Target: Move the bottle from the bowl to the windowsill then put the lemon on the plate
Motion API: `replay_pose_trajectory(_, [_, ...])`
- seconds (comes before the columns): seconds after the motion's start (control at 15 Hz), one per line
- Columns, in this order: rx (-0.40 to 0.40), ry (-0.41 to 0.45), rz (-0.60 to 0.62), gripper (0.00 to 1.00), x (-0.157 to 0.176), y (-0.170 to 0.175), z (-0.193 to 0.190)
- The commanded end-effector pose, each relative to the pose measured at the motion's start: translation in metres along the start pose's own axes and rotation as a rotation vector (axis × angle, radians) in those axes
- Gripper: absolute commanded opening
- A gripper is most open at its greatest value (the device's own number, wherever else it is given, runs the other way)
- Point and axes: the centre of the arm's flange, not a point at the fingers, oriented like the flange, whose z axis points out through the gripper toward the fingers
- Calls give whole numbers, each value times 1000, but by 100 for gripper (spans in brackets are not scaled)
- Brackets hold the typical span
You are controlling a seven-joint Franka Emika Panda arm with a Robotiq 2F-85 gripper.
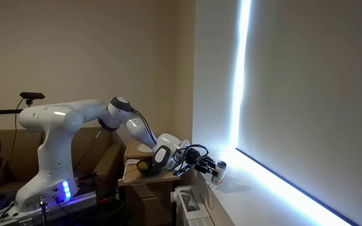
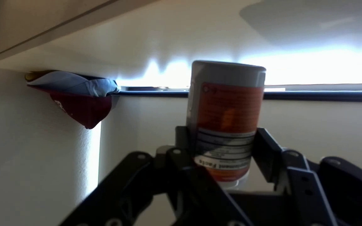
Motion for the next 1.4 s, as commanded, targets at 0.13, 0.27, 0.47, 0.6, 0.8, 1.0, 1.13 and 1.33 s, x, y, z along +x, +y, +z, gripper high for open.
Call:
replay_pose_trajectory(0.13, [4,1,3,29,-2,-11,-1])
replay_pose_trajectory(0.27, [-32,-38,-37,29,-19,-25,16])
replay_pose_trajectory(0.47, [-67,-56,-34,29,-28,-20,27])
replay_pose_trajectory(0.6, [-74,-27,7,29,-24,-14,27])
replay_pose_trajectory(0.8, [-57,-50,5,54,-9,23,18])
replay_pose_trajectory(1.0, [-59,-50,15,29,-11,16,20])
replay_pose_trajectory(1.13, [-42,1,36,29,-5,6,16])
replay_pose_trajectory(1.33, [-25,52,26,29,-6,-4,10])
